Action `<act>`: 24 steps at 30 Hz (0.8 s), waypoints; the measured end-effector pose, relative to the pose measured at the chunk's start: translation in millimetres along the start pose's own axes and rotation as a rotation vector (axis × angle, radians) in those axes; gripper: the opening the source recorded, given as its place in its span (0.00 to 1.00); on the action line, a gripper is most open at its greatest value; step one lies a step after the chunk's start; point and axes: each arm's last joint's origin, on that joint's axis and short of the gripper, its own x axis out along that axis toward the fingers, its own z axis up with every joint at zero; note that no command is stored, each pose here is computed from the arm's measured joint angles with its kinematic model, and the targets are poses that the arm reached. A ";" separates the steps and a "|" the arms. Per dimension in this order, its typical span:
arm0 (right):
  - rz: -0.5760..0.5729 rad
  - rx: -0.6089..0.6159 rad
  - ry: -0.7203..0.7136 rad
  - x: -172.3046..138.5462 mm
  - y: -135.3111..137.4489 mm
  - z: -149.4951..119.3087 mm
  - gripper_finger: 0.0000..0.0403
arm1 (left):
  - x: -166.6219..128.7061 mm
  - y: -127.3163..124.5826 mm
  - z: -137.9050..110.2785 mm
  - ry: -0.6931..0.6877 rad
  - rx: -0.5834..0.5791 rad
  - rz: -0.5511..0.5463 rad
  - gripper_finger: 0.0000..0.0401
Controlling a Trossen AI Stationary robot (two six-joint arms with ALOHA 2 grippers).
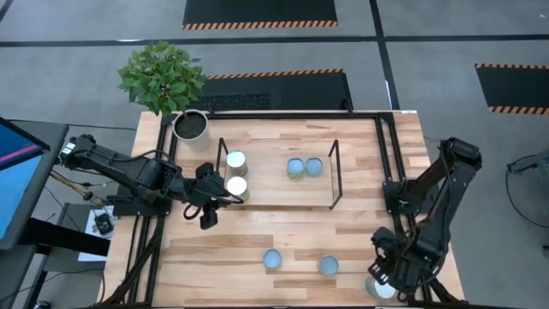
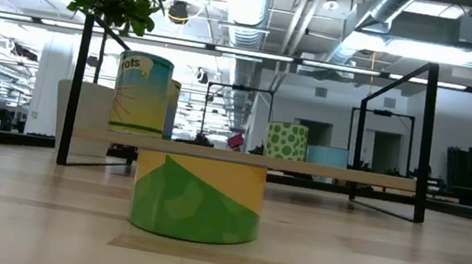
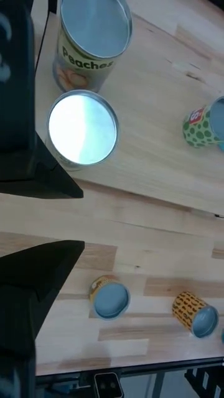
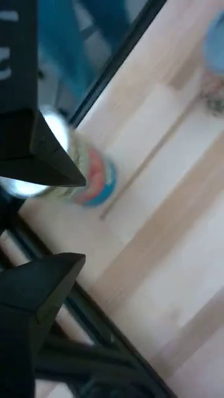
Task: Pick and place cans onto a shelf
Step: Put the canned tomatoes on the shelf
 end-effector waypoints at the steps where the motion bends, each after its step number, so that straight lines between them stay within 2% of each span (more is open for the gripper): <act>1: -0.011 -0.019 0.014 2.4 0.7 -2.2 0.52 | 0.0 0.0 0.0 0.000 0.000 0.000 0.26; 4: -0.023 -0.085 0.054 11.8 5.5 -10.1 0.51 | 0.1 0.1 0.0 -0.002 0.000 0.005 0.26; 8: 0.031 -0.148 0.095 20.8 15.3 -19.6 0.51 | 0.0 0.2 0.1 -0.003 0.000 0.006 0.26; 18: -0.042 -0.132 0.119 41.9 23.3 -25.6 0.50 | 0.0 0.2 0.1 -0.003 0.000 0.006 0.26; 21: -0.036 -0.128 0.125 43.9 25.4 -25.1 0.46 | 0.0 0.2 0.1 -0.003 0.000 0.006 0.26; 24: -0.027 -0.116 0.129 43.1 27.1 -21.0 0.34 | 0.1 0.1 0.1 -0.002 0.000 0.004 0.26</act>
